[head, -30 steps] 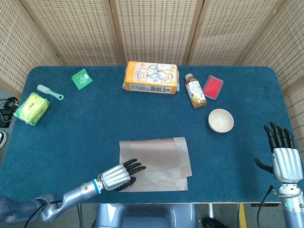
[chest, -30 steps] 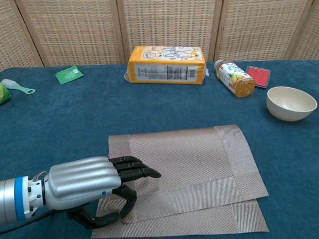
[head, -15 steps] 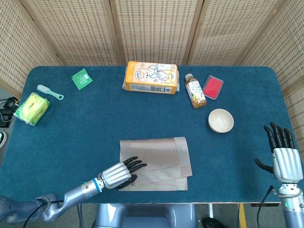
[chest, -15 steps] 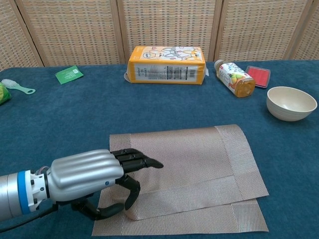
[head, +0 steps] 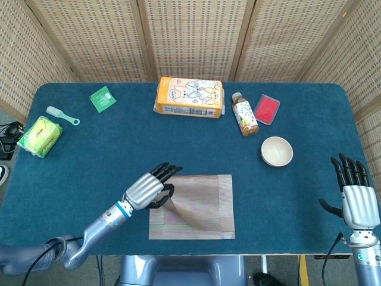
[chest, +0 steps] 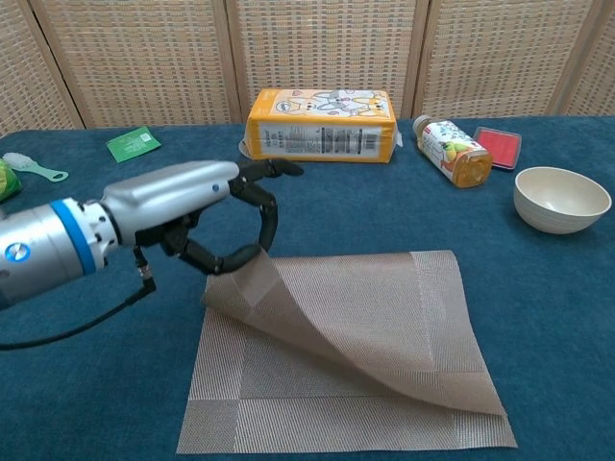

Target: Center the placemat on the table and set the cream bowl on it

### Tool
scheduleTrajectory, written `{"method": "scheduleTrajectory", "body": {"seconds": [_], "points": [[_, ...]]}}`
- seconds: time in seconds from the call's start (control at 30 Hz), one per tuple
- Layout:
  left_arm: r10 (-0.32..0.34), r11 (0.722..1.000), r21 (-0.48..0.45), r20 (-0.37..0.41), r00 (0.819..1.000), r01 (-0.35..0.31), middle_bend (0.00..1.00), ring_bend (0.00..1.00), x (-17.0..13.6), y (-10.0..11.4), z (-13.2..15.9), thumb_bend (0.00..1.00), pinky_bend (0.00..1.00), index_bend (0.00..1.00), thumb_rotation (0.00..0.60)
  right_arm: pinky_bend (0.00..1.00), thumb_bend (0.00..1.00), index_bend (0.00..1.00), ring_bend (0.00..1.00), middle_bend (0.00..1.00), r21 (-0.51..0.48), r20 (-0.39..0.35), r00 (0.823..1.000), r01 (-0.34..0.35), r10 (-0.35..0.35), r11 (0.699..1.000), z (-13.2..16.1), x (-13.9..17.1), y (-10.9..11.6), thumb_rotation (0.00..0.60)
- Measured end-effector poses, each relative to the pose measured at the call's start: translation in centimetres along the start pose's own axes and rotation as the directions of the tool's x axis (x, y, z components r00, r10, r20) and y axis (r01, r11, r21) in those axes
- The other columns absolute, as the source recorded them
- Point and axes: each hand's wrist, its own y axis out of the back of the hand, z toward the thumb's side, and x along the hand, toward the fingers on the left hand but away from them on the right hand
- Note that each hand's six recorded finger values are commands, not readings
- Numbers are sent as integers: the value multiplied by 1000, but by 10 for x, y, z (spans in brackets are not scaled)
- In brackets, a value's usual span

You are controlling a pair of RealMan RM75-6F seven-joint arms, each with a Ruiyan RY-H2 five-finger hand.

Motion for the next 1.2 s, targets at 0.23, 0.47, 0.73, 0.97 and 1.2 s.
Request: {"method": "scheduleTrajectory", "body": {"seconds": [0.23, 0.47, 0.73, 0.97, 1.2], "points": [[49, 997, -47, -168, 985, -58, 0, 0, 32, 43, -37, 784, 0, 827, 600, 0, 0, 25, 0, 0, 1, 4, 1000, -1, 1, 1000, -1, -1, 0, 600], [139, 989, 10, -344, 928, -144, 0, 0, 38, 76, -108, 784, 0, 827, 600, 0, 0, 25, 0, 0, 6, 1, 1000, -7, 7, 1000, 0, -1, -2, 600], [181, 982, 47, -493, 851, -182, 0, 0, 22, 87, -176, 773, 0, 807, 600, 0, 0, 25, 0, 0, 14, 1, 1000, -16, 16, 1000, 2, -2, -6, 600], [141, 987, 11, -534, 833, -161, 0, 0, 12, 80, -196, 0, 0, 0, 600, 0, 0, 25, 0, 0, 20, -5, 1000, -26, 26, 999, 4, -3, -9, 600], [220, 971, 30, -508, 833, -239, 0, 0, -11, 106, -190, 0, 0, 0, 600, 0, 0, 27, 0, 0, 26, -35, 999, -34, 35, 999, 8, -2, -10, 600]]}}
